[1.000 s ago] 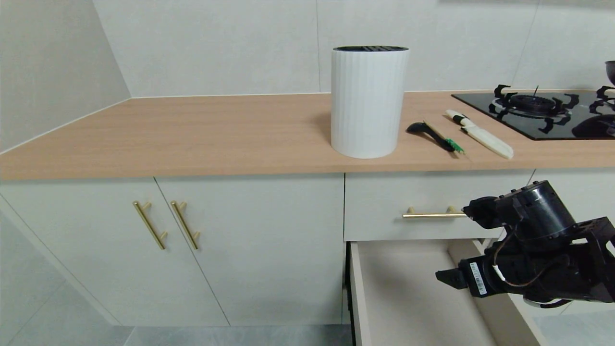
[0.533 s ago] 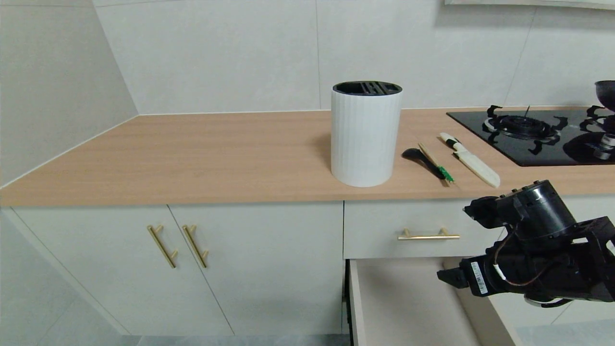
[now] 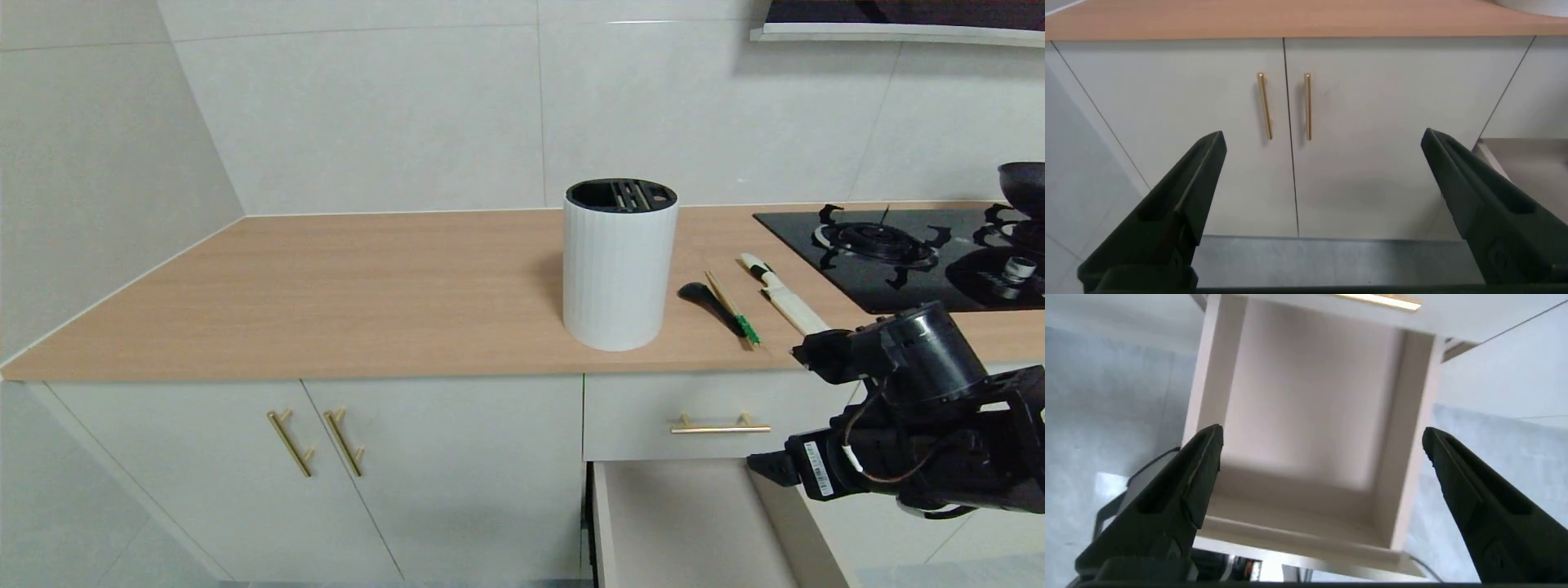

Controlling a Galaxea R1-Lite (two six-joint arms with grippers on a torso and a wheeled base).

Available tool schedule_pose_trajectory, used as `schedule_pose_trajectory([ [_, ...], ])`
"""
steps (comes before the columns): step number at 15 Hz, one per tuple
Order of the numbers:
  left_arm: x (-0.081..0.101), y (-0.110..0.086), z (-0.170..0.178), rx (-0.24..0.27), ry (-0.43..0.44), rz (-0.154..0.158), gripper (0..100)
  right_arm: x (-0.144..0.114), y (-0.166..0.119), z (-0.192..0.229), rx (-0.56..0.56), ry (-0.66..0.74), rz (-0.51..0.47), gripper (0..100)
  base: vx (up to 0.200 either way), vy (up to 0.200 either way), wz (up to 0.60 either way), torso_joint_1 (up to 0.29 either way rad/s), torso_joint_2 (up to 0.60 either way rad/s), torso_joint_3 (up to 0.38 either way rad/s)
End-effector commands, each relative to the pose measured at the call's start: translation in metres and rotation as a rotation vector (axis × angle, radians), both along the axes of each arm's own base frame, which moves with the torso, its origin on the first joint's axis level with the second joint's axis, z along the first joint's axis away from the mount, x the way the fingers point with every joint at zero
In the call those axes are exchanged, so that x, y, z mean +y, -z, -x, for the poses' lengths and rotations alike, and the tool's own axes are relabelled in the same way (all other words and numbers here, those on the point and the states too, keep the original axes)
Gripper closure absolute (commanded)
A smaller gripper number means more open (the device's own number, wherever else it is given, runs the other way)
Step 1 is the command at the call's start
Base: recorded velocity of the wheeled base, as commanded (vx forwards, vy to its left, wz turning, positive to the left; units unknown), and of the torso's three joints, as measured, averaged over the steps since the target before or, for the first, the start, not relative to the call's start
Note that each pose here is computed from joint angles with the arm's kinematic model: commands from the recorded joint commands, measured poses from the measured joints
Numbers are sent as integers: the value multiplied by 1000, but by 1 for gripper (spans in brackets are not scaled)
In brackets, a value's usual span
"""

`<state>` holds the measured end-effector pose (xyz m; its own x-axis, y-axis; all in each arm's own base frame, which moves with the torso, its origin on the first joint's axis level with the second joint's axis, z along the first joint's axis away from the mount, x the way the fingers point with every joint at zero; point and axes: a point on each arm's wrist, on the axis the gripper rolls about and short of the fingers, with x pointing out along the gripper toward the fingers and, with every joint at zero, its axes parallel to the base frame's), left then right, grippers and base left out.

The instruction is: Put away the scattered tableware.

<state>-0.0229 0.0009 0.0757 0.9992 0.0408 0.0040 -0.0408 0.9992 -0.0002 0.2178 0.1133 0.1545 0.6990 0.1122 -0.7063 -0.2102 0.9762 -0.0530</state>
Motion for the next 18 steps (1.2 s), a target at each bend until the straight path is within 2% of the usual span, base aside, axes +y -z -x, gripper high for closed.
schedule_pose_trajectory([
  [1,0,0,0,1,-1,0,0,-2,-27,3,-101,-30,-17,0,0,0,0,0,0,0],
  [5,0,0,0,1,-1,0,0,4,-79,-16,-272,-44,-68,0,0,0,0,0,0,0],
  [7,0,0,0,1,1,0,0,4,-83,-33,-281,-19,-71,0,0,0,0,0,0,0],
  [10,0,0,0,1,-1,0,0,2,-52,-74,-218,43,-43,0,0,0,0,0,0,0],
  [15,0,0,0,1,-1,0,0,1,-15,-115,-233,96,-37,0,0,0,0,0,0,0],
  [18,0,0,0,1,-1,0,0,-1,-2,-130,-258,118,-43,0,0,0,0,0,0,0],
])
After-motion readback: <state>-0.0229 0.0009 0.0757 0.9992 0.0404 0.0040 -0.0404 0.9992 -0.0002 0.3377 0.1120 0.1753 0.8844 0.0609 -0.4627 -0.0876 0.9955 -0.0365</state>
